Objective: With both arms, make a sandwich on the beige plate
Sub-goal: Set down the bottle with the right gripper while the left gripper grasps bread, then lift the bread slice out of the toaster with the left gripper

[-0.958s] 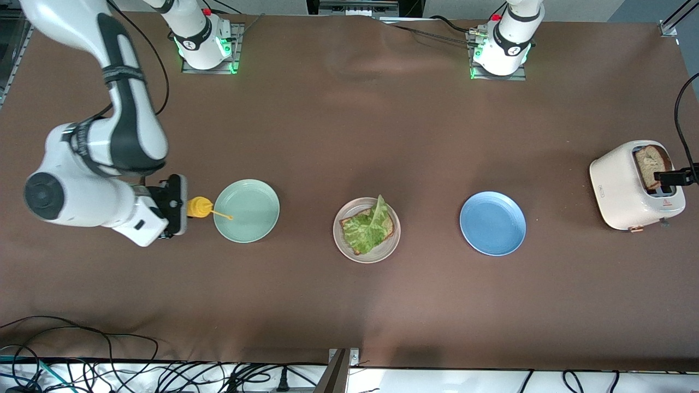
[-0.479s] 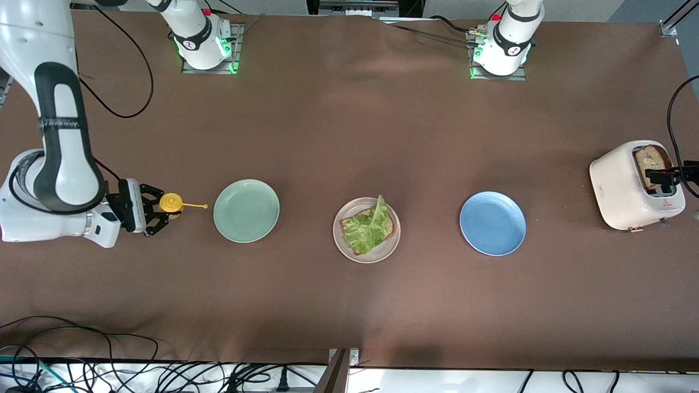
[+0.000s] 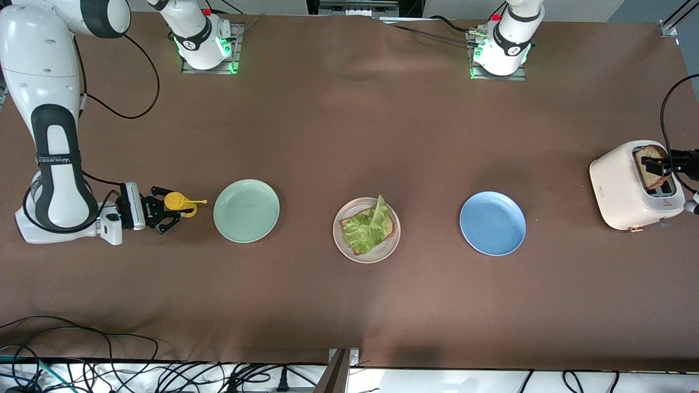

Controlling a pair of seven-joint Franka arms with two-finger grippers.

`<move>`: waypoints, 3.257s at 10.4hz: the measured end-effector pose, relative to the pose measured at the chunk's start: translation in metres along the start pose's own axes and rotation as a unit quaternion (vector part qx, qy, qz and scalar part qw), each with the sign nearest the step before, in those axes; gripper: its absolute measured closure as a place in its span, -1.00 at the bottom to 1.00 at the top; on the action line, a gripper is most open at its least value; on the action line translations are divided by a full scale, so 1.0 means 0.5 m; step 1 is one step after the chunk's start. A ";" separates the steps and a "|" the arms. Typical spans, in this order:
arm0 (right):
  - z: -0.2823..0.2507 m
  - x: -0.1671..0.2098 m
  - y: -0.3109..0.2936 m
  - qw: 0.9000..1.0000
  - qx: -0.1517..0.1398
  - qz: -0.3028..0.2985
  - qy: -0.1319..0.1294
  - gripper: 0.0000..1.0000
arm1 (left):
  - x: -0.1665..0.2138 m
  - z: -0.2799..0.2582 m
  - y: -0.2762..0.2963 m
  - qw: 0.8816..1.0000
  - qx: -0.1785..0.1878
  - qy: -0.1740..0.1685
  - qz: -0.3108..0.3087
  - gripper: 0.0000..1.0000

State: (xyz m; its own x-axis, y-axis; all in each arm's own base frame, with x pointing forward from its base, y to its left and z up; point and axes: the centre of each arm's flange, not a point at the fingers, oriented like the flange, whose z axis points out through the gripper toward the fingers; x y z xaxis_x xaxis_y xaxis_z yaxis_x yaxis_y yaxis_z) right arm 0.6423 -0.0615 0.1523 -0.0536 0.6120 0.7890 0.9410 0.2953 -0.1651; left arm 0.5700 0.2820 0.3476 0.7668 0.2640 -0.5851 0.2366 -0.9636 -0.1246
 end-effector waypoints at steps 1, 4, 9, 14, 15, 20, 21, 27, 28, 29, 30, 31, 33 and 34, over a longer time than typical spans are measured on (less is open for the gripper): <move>0.013 -0.013 -0.001 1.000 0.002 0.004 0.007 0.52 | 0.000 0.002 0.004 1.000 0.000 -0.004 0.001 0.16; 0.020 -0.023 -0.004 1.000 0.004 0.006 0.014 0.52 | -0.002 0.002 0.005 1.000 0.001 -0.007 0.002 0.74; -0.019 -0.054 -0.024 1.000 -0.014 0.018 0.014 -0.55 | -0.044 -0.064 0.015 1.000 0.004 0.012 0.015 0.81; -0.115 -0.046 -0.038 0.998 -0.030 0.022 -0.043 -1.00 | -0.209 -0.233 0.089 0.996 0.014 0.032 0.082 0.82; -0.153 -0.028 -0.048 0.997 -0.027 0.036 -0.068 -1.00 | -0.221 -0.244 0.112 0.995 0.012 0.036 0.093 0.82; -0.307 0.131 -0.120 0.970 -0.048 0.177 -0.156 -1.00 | -0.262 -0.270 0.225 0.993 -0.082 0.034 0.076 0.82; -0.325 0.163 -0.144 0.956 -0.059 0.233 -0.167 -1.00 | -0.270 -0.275 0.284 0.992 -0.097 0.028 0.071 0.82; -0.366 0.422 -0.192 0.832 -0.165 0.480 -0.226 -1.00 | -0.282 -0.257 0.691 0.988 -0.150 0.009 0.025 0.82; -0.355 0.489 -0.192 0.807 -0.186 0.514 -0.226 -1.00 | -0.275 -0.249 0.746 0.985 -0.171 0.010 0.013 0.82; -0.346 0.537 -0.197 0.779 -0.206 0.550 -0.221 -1.00 | -0.266 -0.243 0.796 0.981 -0.194 0.010 0.003 0.82; -0.338 0.568 -0.203 0.753 -0.221 0.581 -0.217 -1.00 | -0.261 -0.240 0.844 0.975 -0.221 0.013 -0.006 0.82; -0.328 0.589 -0.203 0.730 -0.234 0.604 -0.220 -1.00 | -0.253 -0.239 0.884 0.968 -0.249 0.017 -0.019 0.82; -0.297 0.660 -0.199 0.674 -0.274 0.644 -0.236 -1.00 | -0.214 -0.213 0.962 0.956 -0.289 0.033 -0.045 0.82; -0.281 0.700 -0.200 0.658 -0.289 0.653 -0.236 -1.00 | -0.192 -0.193 0.997 0.950 -0.306 0.035 -0.052 0.82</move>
State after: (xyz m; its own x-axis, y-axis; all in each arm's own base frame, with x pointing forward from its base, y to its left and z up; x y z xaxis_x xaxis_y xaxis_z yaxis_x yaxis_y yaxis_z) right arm 0.5762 0.0203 0.5280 0.9589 0.2663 -0.0977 0.2491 -0.9553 -0.1593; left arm 0.6719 -0.2193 0.4193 0.7524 0.3797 -0.5382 0.5998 -0.7326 0.3217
